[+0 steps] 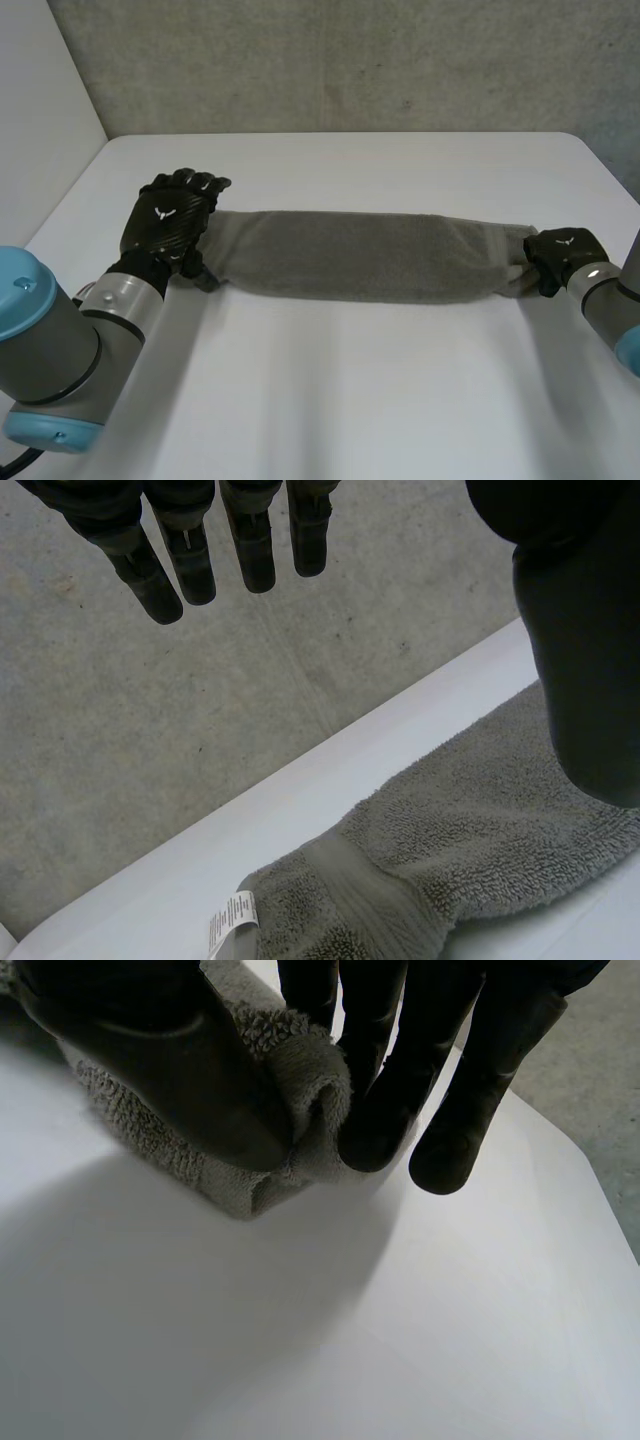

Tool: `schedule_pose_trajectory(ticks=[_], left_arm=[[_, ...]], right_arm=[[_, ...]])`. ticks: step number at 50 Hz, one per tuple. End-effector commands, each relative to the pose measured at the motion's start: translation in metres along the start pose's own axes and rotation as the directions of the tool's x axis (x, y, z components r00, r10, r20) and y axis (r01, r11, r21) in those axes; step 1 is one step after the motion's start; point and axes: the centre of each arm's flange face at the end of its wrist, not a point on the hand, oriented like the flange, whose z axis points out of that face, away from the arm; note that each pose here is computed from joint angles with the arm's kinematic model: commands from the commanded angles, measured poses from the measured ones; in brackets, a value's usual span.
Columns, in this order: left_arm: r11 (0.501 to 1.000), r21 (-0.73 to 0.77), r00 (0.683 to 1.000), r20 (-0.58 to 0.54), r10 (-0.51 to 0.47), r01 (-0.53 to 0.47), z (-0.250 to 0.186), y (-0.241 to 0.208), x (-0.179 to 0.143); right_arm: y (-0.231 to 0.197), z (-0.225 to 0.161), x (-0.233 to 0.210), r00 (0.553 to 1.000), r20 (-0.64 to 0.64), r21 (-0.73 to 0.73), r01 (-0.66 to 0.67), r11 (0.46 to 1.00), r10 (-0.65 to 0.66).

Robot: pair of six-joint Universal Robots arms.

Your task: Fold the towel.

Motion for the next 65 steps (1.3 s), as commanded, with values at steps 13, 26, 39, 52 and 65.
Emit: schedule_pose_trajectory(ticks=[13,26,39,52,65], left_arm=[[1.000,-0.003,1.000,-0.006,0.000,0.000,-0.003,0.000,0.002],[1.000,-0.007,1.000,-0.014,0.003,-0.003,-0.004,0.002,0.005],[1.000,-0.021,1.000,-0.017,0.001,-0.002,-0.003,0.007,0.006],[1.000,-0.025,1.000,-0.019,0.001,-0.001,-0.002,0.012,0.008],[0.999,0.035,0.998,-0.066,0.008,-0.006,0.005,-0.004,0.024]], right_arm=[[0.000,0.005,0.120,0.939,-0.209,-0.149,0.246,0.958,-0.273],[-0.154,-0.039,-0.041,0.918,-0.080,0.371,0.390,0.842,-0.390],[-0.109,-0.083,-0.231,0.790,0.228,0.541,0.383,0.749,-0.569],[-0.121,-0.080,-0.188,0.913,0.194,0.446,0.245,0.861,-0.360],[-0.060,-0.080,-0.110,0.962,0.197,0.199,0.151,0.968,-0.190]])
